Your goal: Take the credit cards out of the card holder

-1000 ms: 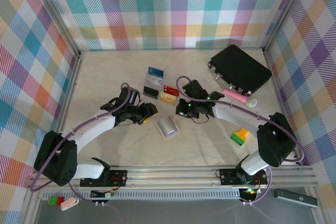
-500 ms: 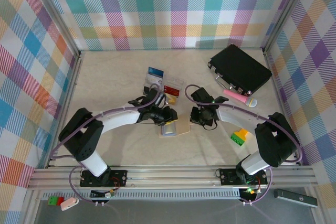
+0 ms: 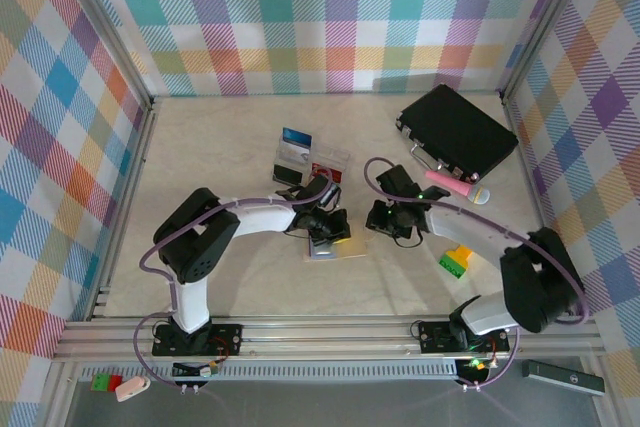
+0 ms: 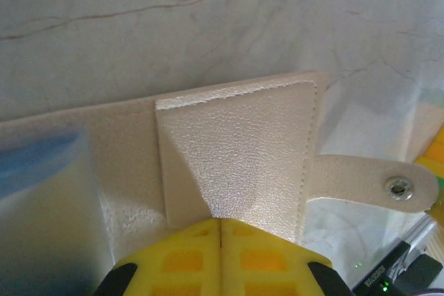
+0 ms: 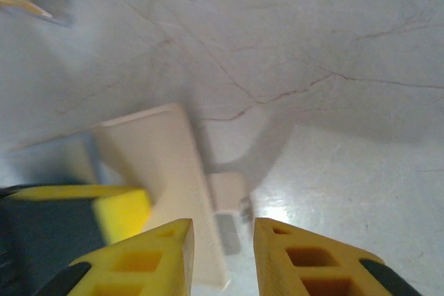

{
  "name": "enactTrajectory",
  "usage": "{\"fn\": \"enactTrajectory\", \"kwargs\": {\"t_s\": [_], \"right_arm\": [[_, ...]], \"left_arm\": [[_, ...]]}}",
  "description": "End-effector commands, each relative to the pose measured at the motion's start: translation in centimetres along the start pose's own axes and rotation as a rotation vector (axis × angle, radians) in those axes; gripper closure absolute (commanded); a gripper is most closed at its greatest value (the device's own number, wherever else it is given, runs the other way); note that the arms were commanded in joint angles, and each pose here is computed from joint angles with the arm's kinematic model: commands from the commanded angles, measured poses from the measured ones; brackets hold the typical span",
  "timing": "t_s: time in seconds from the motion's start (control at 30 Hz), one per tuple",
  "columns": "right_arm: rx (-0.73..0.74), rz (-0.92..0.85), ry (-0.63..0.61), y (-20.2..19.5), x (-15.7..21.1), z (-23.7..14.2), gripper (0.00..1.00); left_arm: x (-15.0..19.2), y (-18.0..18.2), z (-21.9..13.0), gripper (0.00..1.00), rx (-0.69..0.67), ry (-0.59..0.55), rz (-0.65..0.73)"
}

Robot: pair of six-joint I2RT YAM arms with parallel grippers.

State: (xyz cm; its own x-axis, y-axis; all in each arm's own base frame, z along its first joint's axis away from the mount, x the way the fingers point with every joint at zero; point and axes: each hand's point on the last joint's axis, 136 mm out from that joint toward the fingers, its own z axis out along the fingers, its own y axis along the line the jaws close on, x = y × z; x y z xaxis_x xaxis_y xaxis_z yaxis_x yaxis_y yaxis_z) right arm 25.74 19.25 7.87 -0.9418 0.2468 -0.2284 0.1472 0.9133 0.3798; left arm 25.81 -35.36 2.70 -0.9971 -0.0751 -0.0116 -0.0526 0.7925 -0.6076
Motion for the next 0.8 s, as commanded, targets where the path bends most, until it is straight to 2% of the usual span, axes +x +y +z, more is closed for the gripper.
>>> {"fn": "enactTrajectory", "kwargs": {"t_s": [0.0,0.13,0.27,0.5,0.77], "right_arm": [[-0.034,-0.026,-0.022,0.7,-0.4,-1.9,0.71],[-0.111,-0.033,0.021,2.5,0.1,-1.8,0.75],[-0.159,-0.012,0.096,3.6,1.0,0.2,0.85],[-0.108,0.040,0.134,2.7,1.6,3.4,0.91],[-0.023,0.098,0.200,-0.5,3.8,7.2,0.95]], "left_arm": [[0.5,1.1,0.6,1.00,-0.059,0.024,-0.008],[0.7,1.9,0.9,1.00,-0.087,0.025,-0.015],[0.7,2.1,1.1,1.00,-0.093,0.028,-0.022],[0.5,1.0,0.1,1.00,-0.066,0.010,-0.026],[-0.3,-0.6,-2.4,0.97,0.074,-0.015,-0.085]]}}
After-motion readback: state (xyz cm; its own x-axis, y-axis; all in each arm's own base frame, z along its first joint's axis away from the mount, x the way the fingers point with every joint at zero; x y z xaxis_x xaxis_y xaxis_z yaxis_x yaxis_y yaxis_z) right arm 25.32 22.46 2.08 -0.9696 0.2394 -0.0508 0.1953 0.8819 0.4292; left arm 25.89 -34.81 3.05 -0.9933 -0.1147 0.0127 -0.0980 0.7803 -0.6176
